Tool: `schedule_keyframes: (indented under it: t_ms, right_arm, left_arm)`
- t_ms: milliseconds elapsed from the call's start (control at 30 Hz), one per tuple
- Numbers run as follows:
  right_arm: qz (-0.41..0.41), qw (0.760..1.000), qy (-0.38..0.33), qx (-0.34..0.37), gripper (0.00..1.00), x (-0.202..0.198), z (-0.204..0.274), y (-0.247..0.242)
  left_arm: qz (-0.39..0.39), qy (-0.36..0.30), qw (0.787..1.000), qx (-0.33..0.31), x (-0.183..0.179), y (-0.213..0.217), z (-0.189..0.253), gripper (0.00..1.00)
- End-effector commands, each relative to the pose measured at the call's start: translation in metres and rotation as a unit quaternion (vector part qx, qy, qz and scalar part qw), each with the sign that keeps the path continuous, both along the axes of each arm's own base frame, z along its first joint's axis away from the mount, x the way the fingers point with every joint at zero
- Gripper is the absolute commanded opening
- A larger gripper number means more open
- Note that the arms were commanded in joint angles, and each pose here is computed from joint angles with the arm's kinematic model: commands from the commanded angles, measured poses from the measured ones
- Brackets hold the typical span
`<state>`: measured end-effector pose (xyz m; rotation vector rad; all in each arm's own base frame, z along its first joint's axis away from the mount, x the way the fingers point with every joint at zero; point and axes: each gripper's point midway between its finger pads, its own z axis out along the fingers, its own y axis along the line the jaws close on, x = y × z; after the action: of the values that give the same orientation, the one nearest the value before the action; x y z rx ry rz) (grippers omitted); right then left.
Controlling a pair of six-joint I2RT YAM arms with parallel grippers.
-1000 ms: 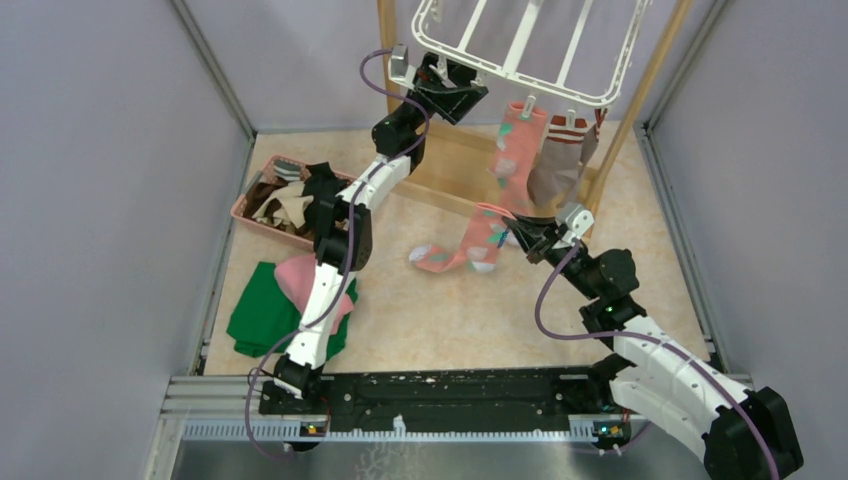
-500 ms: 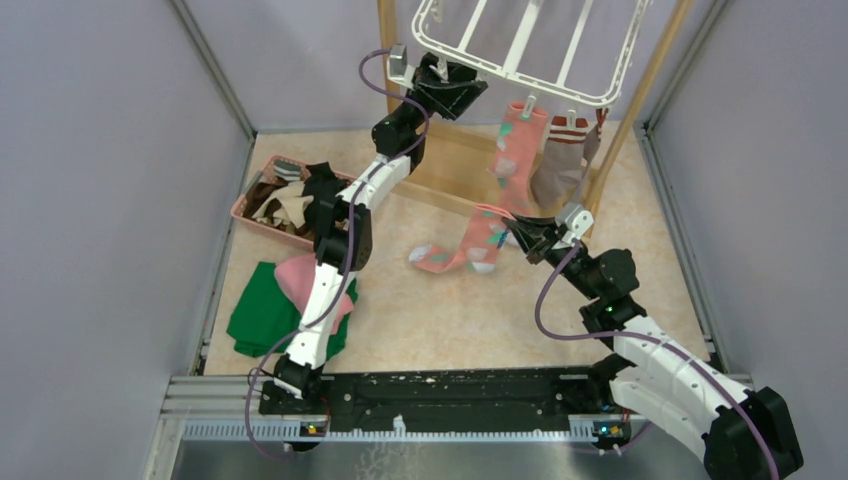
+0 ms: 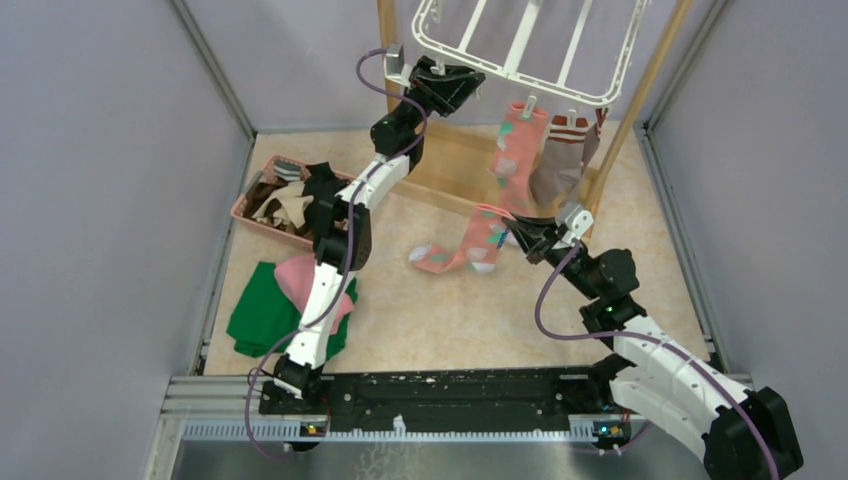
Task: Clip the socks to the hanger
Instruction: Open the clamp at the hanger.
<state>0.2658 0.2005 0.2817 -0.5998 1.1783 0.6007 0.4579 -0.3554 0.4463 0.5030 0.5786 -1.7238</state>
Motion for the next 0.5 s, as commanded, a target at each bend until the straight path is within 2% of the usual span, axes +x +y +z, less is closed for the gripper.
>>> schedule_keyframes:
  t_ms: [0,133,267,467]
  right_arm:
    - [0.001,1.0,-0.018,0.016,0.0,-0.003,0.015,-0.002]
    - [-0.024,0.999,-0.015,0.016,0.0,0.005,0.019,-0.007]
    - [-0.071,0.997,-0.007,0.021,0.0,0.028,0.042,-0.014]
    - [-0.079,0.996,0.003,0.034,0.0,0.058,0.069,-0.002]
  left_arm:
    - [-0.002,-0.171,0.981,-0.087,-0.08,0.041,0.051,0.1]
    - [-0.005,-0.166,0.982,-0.086,-0.079,0.04,0.051,0.1]
    - [-0.009,-0.156,0.984,-0.087,-0.077,0.04,0.049,0.09]
    - [-0.012,-0.148,0.985,-0.089,-0.076,0.041,0.048,0.08]
